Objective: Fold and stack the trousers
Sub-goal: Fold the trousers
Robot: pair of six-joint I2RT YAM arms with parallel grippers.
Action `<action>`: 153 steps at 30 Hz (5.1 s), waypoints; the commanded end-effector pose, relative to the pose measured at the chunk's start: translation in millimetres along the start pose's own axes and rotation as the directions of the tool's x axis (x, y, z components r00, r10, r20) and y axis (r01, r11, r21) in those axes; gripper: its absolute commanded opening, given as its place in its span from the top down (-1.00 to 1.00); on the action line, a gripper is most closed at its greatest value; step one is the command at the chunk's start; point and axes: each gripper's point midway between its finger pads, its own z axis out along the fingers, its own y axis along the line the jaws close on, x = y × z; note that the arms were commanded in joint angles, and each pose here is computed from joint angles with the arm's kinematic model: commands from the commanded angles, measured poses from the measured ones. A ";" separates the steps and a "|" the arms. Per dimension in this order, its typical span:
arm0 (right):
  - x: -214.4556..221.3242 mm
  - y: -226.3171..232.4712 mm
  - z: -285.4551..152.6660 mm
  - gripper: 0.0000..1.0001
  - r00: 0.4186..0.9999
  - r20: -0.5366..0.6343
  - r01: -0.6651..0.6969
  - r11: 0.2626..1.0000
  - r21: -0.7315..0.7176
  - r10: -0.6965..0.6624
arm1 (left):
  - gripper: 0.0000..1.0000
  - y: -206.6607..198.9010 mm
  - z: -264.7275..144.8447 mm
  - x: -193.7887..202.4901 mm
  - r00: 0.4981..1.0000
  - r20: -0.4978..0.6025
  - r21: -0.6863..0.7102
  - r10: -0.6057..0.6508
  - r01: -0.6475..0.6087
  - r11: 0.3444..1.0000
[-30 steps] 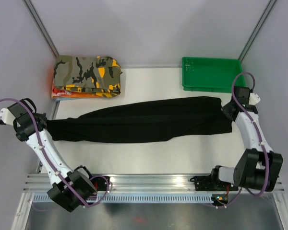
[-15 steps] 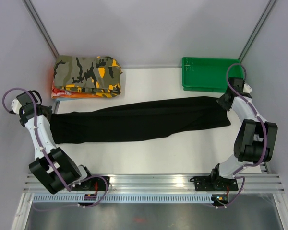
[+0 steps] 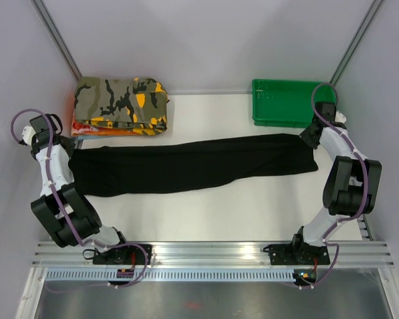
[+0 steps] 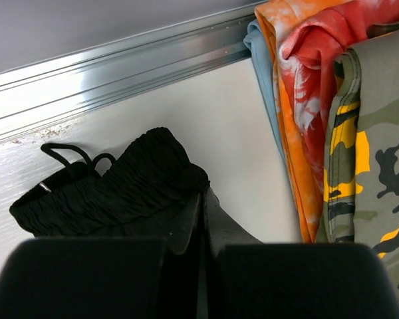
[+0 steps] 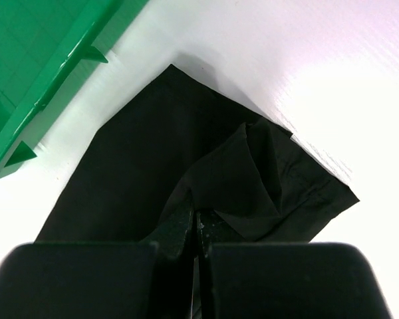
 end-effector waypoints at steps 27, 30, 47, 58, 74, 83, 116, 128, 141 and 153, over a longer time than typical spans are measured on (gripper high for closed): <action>-33.5 2.9 49.5 1.00 0.994 0.062 0.080 0.993 0.081 -0.085 | 0.95 -34.5 63.7 -11.6 0.993 0.098 -0.013 0.062 -0.061 0.998; -44.1 17.6 46.1 0.99 0.989 0.087 0.116 0.993 0.019 -0.117 | 0.94 -32.4 63.0 -12.6 0.992 0.103 -0.027 0.073 -0.070 0.997; -65.0 59.5 -36.3 -0.94 0.949 0.142 0.308 0.923 -0.231 -0.281 | -0.81 -56.4 -35.3 -32.2 0.962 0.155 0.175 0.223 -0.249 0.953; 46.2 75.5 -43.2 0.03 0.904 0.024 0.399 0.823 -0.405 -0.426 | -0.02 -22.7 -75.8 63.1 0.933 0.029 0.384 0.358 -0.341 0.858; 105.2 121.0 -2.8 0.99 0.865 -0.040 0.448 0.805 -0.390 -0.501 | 0.95 -22.1 16.1 132.4 0.920 -0.276 0.309 0.279 -0.190 0.932; 128.9 73.0 39.1 0.99 0.835 -0.149 0.498 0.843 -0.201 -0.529 | 0.95 14.0 43.6 159.8 0.898 -0.350 0.161 0.267 -0.223 0.961; 141.8 -3.0 -36.6 1.00 0.858 -0.131 0.477 0.865 -0.153 -0.496 | 0.95 52.4 -13.2 137.1 0.862 -0.275 0.122 0.427 -0.409 0.904; -9.6 -23.4 -70.6 -0.96 0.957 0.102 0.278 0.959 -0.048 -0.272 | -0.70 -48.9 -104.5 77.5 0.869 -0.053 0.459 0.492 -0.416 0.785; -4.9 -93.9 -18.8 -0.96 0.980 0.038 0.196 0.981 0.012 -0.196 | -0.72 -69.8 -114.8 129.7 0.766 -0.091 0.548 0.637 -0.495 0.674; 27.8 -116.2 23.9 -0.96 0.979 -0.071 0.195 0.980 0.023 -0.193 | -0.73 -64.9 -135.4 123.1 0.762 -0.040 0.549 0.646 -0.524 0.651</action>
